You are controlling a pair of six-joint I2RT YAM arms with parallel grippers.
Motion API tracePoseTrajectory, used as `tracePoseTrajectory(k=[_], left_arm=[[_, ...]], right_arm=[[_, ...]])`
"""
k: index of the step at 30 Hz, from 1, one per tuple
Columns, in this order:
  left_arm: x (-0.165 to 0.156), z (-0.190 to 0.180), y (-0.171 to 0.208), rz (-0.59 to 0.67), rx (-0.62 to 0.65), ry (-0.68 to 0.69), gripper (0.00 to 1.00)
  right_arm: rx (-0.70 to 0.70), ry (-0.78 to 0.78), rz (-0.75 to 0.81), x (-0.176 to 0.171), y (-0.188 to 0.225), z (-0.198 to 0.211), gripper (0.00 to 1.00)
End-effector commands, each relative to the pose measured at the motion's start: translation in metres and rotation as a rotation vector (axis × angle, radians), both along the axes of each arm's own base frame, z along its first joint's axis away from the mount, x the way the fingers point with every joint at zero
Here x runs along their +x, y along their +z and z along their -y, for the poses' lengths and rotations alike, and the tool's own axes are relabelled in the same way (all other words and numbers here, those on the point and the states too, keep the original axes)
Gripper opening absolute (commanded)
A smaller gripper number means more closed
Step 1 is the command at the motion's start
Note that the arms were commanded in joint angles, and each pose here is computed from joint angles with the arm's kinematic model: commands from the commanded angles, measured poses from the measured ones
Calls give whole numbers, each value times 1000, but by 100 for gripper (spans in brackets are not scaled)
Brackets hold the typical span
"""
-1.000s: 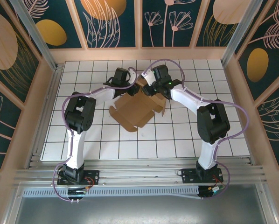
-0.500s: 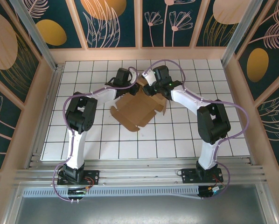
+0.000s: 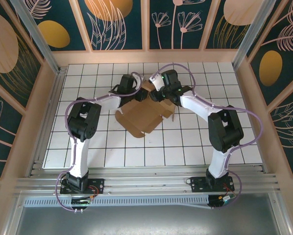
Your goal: Fold the paper box
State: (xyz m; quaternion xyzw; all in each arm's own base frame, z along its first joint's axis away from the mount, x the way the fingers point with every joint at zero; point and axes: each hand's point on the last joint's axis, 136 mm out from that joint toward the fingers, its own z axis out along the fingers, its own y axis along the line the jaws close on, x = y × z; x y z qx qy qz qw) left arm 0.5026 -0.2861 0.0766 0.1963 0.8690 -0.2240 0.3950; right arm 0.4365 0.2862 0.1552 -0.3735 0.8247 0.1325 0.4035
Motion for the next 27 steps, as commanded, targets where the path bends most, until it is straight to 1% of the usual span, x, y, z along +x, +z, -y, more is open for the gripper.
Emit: tracePoseTrajectory(k=[1, 3, 7, 10, 11, 12, 14, 17, 20, 21, 23, 25, 27], left_arm=[[-18, -14, 16, -19, -50, 36, 54], [-29, -18, 24, -22, -75, 48, 57], [-52, -28, 47, -29, -135, 79, 58], [-63, -36, 77, -1, -176, 111, 58], [-65, -38, 82, -3, -175, 119, 58], [-66, -40, 97, 10, -182, 127, 58], [-61, -48, 115, 12, -188, 183, 57], [-46, -62, 139, -4, -225, 267, 55], [-32, -63, 152, -32, -272, 279, 55], [-26, -60, 148, -55, -270, 266, 55], [-16, -53, 144, -86, -260, 243, 55], [-6, -42, 141, -110, -264, 202, 55], [3, -28, 134, -154, -282, 155, 56]], right_arm=[[20, 44, -7, -14, 10, -5, 47], [19, 45, -1, -11, 11, -4, 47], [14, 49, -1, -8, 8, -3, 48], [17, 63, -7, -7, 8, -6, 49], [19, 67, -9, -7, 7, -7, 50], [21, 73, -13, -7, 7, -8, 53], [26, 80, -23, -7, 8, -12, 60], [67, 82, -19, -8, 26, -16, 71], [135, 65, 32, -12, 57, -14, 81], [159, 59, 54, -14, 68, -12, 84], [208, 26, 84, -17, 89, -6, 87], [277, -51, 77, -19, 109, 6, 88], [400, -207, 13, -19, 121, 32, 86]])
